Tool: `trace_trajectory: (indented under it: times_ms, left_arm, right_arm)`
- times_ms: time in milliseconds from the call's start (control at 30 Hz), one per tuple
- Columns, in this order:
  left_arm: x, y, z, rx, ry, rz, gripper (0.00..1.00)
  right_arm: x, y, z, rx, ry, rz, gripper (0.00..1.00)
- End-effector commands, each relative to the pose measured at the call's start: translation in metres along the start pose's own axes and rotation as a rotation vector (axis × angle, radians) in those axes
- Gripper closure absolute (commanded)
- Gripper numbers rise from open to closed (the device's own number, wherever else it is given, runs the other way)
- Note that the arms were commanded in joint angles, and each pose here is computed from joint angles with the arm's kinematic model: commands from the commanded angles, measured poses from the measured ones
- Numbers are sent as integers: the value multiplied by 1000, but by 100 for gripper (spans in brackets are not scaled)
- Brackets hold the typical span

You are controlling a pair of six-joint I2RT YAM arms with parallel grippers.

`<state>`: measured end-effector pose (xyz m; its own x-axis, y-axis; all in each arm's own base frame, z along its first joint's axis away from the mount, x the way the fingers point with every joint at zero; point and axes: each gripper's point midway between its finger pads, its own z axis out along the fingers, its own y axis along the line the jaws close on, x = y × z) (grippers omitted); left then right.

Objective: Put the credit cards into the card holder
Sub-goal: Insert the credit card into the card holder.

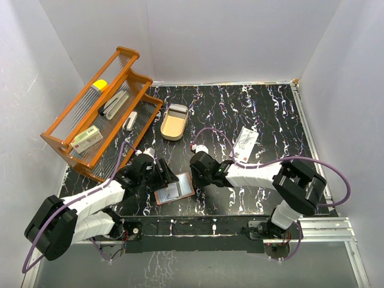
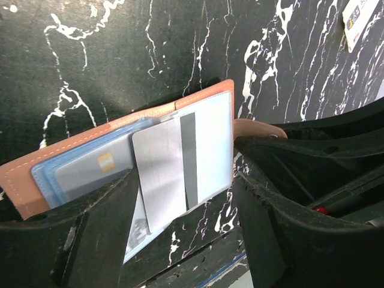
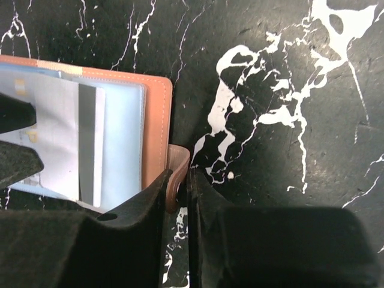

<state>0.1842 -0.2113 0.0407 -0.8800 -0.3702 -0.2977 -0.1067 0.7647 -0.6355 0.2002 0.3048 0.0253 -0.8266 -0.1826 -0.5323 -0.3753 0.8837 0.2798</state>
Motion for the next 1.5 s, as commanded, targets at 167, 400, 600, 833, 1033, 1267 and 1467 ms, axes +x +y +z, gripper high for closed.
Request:
trace_trajectory:
  times_ms: [167, 400, 600, 833, 1033, 1267, 1467]
  left_arm:
    - [11, -5, 6, 54, 51, -39, 37]
    - [11, -16, 8, 99, 66, -60, 37]
    - [11, -26, 10, 130, 85, -80, 38]
    - [13, -34, 14, 161, 116, -89, 38]
    - [8, -35, 10, 149, 97, -58, 38]
    - [2, -29, 1, 75, 86, 22, 36]
    - [-1, -13, -8, -10, 56, 55, 35]
  right_arm:
    - [1, 22, -8, -112, -42, 79, 87]
    - [3, 25, -9, -118, -44, 93, 88]
    - [5, 21, -9, -98, -57, 132, 89]
    - [4, 12, -12, -61, -92, 188, 90]
    - [1, -7, -21, 16, -136, 194, 90]
    - [3, -19, -30, 47, -160, 198, 91]
    - [-1, -24, -39, 63, -188, 202, 94]
